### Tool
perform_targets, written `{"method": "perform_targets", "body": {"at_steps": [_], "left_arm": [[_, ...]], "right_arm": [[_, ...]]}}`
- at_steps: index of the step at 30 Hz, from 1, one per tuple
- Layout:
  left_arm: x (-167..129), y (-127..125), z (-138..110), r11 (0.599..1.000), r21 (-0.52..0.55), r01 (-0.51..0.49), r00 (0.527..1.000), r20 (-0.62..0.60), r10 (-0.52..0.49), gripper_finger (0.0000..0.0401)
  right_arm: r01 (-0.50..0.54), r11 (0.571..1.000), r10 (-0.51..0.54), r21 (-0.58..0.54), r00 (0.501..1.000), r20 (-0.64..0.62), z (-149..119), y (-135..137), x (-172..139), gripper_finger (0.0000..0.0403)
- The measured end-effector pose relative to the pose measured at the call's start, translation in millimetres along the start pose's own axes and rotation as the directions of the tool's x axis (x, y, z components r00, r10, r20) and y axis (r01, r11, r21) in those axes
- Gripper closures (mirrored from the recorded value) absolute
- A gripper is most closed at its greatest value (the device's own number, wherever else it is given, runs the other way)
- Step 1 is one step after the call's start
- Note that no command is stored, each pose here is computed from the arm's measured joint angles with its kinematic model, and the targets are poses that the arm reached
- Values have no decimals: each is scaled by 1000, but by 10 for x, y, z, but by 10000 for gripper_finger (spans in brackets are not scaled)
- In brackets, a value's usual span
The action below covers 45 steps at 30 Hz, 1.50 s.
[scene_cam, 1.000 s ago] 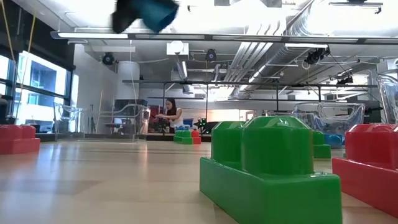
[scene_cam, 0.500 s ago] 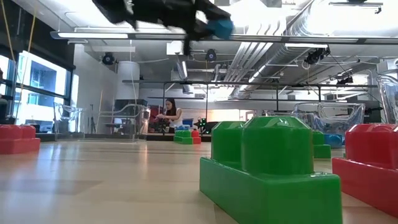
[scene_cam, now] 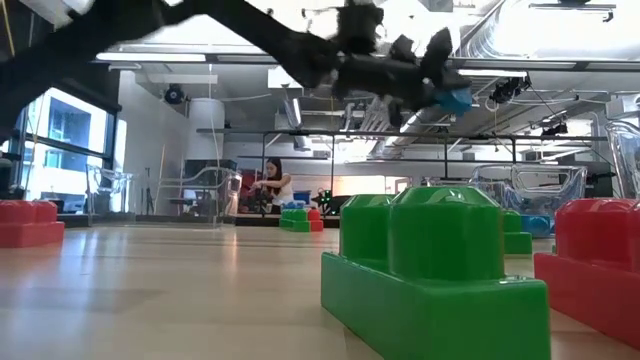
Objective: Sort blocks
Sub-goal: Put the blue game piece into the top right transparent bin
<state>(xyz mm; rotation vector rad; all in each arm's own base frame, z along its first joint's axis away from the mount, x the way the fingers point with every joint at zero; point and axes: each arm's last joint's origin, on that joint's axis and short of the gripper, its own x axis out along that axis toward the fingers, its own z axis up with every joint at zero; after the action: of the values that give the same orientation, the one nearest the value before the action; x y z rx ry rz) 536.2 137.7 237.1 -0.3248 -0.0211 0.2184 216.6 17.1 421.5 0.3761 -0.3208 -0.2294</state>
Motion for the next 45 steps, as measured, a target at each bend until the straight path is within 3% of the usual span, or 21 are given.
{"method": "perform_targets", "body": {"at_steps": [4, 8, 14, 17, 21, 24, 29, 32, 35, 39, 42, 45], "left_arm": [[307, 181, -152, 999, 34, -12, 1000, 23, 11, 268], [464, 267, -242, 1000, -14, -11, 998, -69, 10, 214], [452, 205, -140, 996, 30, 90, 994, -67, -88, 140], [376, 194, 31, 974, -41, 223, 964, -140, -227, 120], [135, 225, 410, 900, -270, 341, 851, -317, -418, 115], [-141, 202, 586, 870, -349, 348, 724, -489, -486, 121], [-746, -198, 745, 911, -226, 345, 511, -769, -384, 135], [-1008, -483, 803, 917, -170, 361, 454, -827, -332, 145], [-1209, -727, 750, 932, -124, 341, 488, -824, -288, 154], [-1695, -887, 581, 975, -69, 213, 625, -757, -190, 167], [-2160, -849, 270, 988, -148, 48, 736, -663, -135, 173], [-2611, -785, -67, 947, -315, -63, 822, -554, -130, 178]], "right_arm": [[15, 1000, -15, -3, 1000, -9, 2, -56, 20, 179], [24, 1000, -24, -4, 1000, -4, 10, -79, 29, 179], [47, 999, -47, -8, 999, 4, 16, -96, 33, 179], [54, 998, -54, -10, 998, 16, 29, -112, 39, 179], [51, 999, -51, -9, 998, 36, 77, -116, 12, 179], [30, 999, -28, -31, 999, 39, 109, -111, -17, 179], [-22, 998, 23, -51, 1000, 21, 130, -100, -51, 179], [-38, 997, 35, -66, 999, -32, 90, -108, -60, 179], [-46, 996, 37, -82, 993, -109, 24, -124, -69, 179], [-62, 996, 48, -64, 977, -206, -61, -144, -83, 179], [-56, 998, 51, -7, 950, -307, -151, -164, -107, 179], [-40, 993, 84, 111, 901, -426, -277, -158, -124, 179]]}}
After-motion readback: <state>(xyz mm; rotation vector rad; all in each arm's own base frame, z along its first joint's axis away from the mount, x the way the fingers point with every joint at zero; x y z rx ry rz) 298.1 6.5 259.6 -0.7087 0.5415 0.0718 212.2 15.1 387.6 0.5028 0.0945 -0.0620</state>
